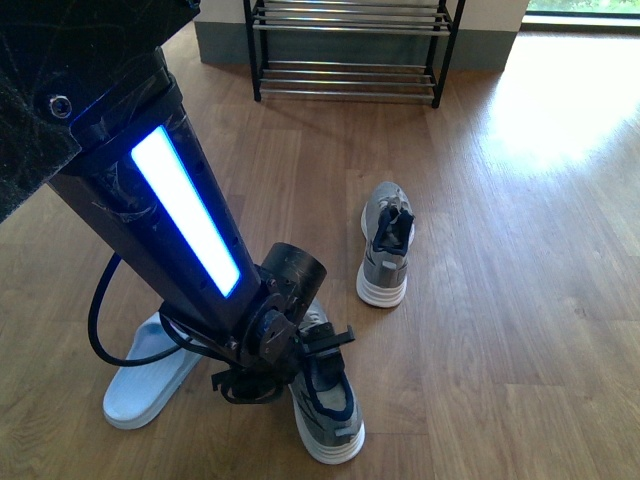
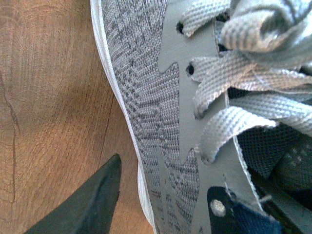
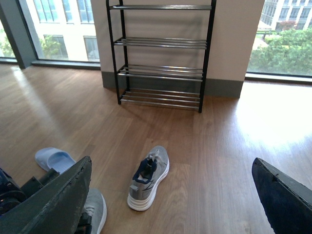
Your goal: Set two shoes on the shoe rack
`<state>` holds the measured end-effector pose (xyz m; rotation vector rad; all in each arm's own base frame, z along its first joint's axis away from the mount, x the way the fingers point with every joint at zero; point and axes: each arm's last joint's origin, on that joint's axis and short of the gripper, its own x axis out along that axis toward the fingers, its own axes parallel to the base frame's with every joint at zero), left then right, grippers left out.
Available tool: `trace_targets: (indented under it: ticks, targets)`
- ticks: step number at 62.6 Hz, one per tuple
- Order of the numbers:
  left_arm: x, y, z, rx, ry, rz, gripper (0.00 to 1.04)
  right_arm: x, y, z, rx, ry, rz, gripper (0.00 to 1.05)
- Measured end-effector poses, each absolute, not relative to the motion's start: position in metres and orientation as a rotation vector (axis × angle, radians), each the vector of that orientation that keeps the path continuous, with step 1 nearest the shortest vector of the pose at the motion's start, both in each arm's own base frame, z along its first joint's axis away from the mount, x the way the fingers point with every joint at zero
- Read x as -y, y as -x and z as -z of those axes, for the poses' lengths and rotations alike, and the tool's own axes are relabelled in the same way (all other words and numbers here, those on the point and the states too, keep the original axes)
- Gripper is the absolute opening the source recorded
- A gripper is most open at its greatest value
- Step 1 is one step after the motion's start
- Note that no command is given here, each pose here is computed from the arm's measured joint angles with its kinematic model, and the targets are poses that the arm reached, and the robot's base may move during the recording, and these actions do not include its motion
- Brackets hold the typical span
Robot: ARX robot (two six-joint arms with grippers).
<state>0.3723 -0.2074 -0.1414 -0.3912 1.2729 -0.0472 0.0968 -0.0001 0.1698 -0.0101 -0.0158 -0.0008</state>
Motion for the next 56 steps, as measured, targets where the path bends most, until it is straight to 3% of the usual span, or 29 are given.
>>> trace_targets:
  ticks: [21,42,56]
  targets:
    - [0.2,-0.369,0.138,-1.226,0.323,-0.021,0.02,0.0,-0.097,-0.17,0.016,0.01,0.001,0.95]
    - [0.163,-0.356,0.12,-1.182,0.213,-0.191,0.02,0.0,-0.097,-0.17,0.016,0.01,0.001,0.95]
    - [0.139,-0.345,0.032,-0.998,0.229,-0.093,0.02,0.0,-0.097,-0.17,0.016,0.01,0.001,0.95]
